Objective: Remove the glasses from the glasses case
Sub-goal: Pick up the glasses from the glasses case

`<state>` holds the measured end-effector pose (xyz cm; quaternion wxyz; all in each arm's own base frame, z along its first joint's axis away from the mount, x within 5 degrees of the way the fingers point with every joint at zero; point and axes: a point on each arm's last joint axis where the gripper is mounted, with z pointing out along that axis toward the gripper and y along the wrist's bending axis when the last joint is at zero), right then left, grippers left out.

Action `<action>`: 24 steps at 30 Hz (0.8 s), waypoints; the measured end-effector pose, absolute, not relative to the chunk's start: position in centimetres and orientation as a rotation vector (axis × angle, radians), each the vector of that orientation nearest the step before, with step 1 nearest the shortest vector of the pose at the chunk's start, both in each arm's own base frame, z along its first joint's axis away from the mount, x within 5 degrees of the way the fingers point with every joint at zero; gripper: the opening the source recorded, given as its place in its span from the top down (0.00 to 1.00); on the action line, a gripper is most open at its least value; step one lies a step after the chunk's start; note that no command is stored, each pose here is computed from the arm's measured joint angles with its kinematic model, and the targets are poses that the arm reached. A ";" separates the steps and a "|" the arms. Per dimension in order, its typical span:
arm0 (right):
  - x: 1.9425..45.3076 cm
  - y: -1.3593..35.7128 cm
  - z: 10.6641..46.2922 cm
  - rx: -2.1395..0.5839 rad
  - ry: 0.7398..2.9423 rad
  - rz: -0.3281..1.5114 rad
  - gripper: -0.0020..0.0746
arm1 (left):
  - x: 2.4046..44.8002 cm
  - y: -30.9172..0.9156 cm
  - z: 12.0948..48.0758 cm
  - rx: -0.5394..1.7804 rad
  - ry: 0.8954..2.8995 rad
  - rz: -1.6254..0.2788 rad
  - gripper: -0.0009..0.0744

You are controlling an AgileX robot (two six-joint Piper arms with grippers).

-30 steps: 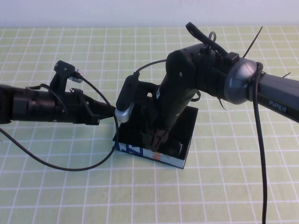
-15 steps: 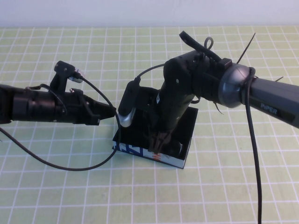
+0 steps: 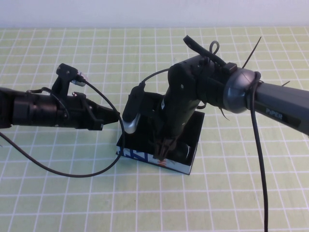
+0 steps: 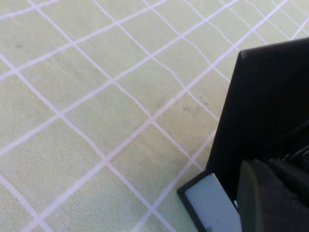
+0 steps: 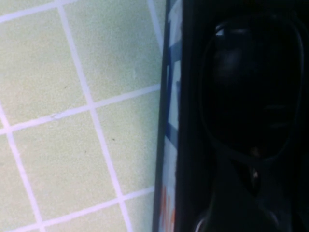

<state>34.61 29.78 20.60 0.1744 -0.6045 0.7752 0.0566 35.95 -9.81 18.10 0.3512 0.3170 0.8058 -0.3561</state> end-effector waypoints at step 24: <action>34.6 29.9 20.6 -1.706 2.202 0.173 0.94 | 35.8 -9.9 18.2 0.827 2.082 -0.942 0.99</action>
